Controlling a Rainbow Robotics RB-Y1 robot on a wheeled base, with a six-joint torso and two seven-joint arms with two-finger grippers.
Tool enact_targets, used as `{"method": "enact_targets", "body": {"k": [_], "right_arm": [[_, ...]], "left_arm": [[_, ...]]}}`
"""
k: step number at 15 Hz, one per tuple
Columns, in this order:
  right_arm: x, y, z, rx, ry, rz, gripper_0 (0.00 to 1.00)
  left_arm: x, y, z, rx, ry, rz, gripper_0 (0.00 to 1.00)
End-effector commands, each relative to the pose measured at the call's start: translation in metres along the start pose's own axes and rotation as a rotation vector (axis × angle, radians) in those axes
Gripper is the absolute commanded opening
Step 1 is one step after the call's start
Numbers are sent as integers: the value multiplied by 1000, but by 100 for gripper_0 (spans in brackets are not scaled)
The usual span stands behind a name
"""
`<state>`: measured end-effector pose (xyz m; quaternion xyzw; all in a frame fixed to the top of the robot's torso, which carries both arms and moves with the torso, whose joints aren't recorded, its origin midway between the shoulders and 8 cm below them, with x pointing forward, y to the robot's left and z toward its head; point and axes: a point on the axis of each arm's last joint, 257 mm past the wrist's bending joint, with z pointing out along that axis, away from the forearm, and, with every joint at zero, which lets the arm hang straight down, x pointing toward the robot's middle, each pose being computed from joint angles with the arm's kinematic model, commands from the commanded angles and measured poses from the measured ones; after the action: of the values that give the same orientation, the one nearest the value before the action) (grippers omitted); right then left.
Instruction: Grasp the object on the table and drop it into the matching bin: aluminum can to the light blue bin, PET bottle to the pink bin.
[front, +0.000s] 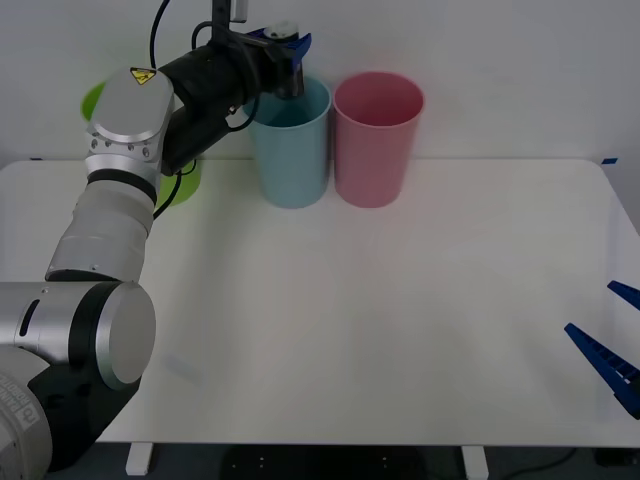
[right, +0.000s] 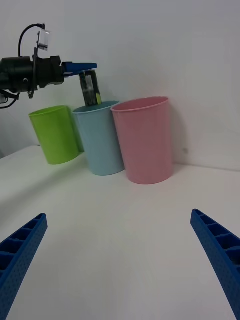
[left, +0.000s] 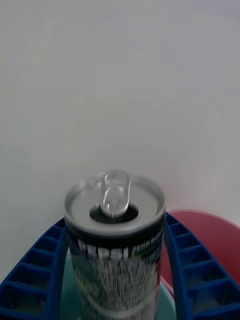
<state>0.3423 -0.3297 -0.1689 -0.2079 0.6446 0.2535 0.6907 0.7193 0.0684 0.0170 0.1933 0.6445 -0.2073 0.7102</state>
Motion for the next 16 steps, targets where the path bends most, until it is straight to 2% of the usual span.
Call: {"method": "enact_targets", "body": {"k": [1,6,8,9,13,16], "right_arm": [[0,0,0,0,0,0,100],[0,0,0,0,0,0,100],[0,0,0,0,0,0,100],[0,0,0,0,0,0,100],[0,0,0,0,0,0,100],[0,0,0,0,0,0,100]], "left_arm": [[-1,0,-1,3,-7,-12,100],[0,-1,-3,13,-22,-47,100],[2,-2,-7,23,-34,-82,100],[1,-2,-10,34,-42,-84,100],[3,3,-41,67,-92,-122,100],[5,10,-70,87,-118,-123,100]]}}
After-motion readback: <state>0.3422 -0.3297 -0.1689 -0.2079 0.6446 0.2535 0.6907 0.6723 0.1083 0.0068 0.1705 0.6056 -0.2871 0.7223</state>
